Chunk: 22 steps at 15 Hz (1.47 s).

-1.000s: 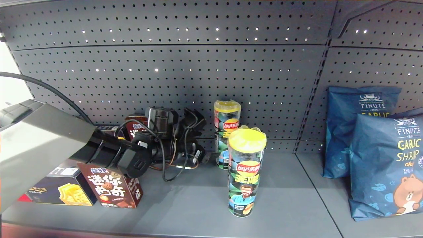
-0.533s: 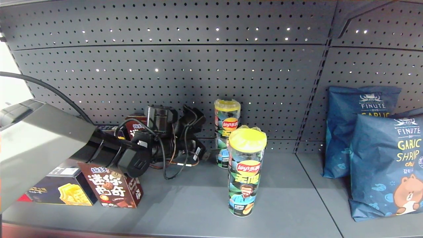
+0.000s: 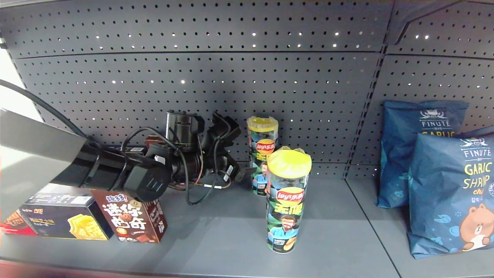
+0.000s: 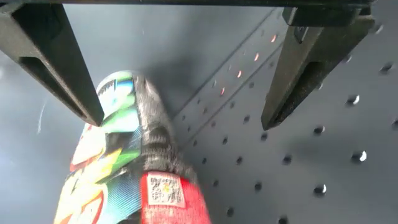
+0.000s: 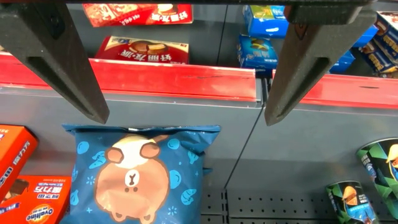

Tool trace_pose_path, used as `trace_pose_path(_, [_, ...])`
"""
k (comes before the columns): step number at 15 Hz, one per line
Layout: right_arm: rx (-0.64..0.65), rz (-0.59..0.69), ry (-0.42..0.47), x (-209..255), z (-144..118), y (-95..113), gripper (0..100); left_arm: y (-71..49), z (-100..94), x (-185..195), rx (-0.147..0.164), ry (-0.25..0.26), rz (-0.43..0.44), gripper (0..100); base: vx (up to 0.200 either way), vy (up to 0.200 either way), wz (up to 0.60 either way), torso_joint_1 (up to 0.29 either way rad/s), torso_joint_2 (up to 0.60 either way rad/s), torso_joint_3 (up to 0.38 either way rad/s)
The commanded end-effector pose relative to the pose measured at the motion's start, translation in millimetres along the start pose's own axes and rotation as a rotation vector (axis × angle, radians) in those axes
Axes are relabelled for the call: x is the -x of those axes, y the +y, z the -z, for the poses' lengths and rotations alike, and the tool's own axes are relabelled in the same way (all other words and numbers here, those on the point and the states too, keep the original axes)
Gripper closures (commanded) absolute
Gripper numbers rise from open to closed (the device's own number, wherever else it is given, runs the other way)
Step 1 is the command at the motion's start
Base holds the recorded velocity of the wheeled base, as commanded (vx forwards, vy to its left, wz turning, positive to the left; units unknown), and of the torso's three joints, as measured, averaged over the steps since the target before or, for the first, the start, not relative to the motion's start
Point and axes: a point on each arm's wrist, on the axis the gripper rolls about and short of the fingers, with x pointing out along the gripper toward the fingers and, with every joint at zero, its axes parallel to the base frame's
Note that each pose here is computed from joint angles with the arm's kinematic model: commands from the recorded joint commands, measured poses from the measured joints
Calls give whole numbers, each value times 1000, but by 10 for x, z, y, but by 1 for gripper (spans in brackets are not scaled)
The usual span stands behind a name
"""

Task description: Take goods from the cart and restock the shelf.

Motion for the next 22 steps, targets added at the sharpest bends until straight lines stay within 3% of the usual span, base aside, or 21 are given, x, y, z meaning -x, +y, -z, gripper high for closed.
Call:
trace_pose_path(1, [0, -1, 1, -1, 0, 0, 0, 20, -116, 106, -18, -18, -30, 0, 0, 0, 0, 0, 0, 0])
trace_pose_path(7, [0, -1, 1, -1, 0, 0, 0, -48, -134, 93, -41, 34, -135, 0, 0, 0, 0, 0, 0, 0])
trace_pose_path(8, [0, -1, 1, -1, 0, 0, 0, -63, -90, 89, -55, 71, -151, 0, 0, 0, 0, 0, 0, 0])
trace_pose_path(11, [0, -1, 1, -1, 0, 0, 0, -101, -85, 72, -61, 116, -230, 0, 0, 0, 0, 0, 0, 0])
trace_pose_path(17, [0, -1, 1, -1, 0, 0, 0, -164, 58, -81, -54, 190, -278, 0, 0, 0, 0, 0, 0, 0])
trace_pose_path(22, [0, -1, 1, -1, 0, 0, 0, -157, 83, -227, -34, 192, -293, 0, 0, 0, 0, 0, 0, 0])
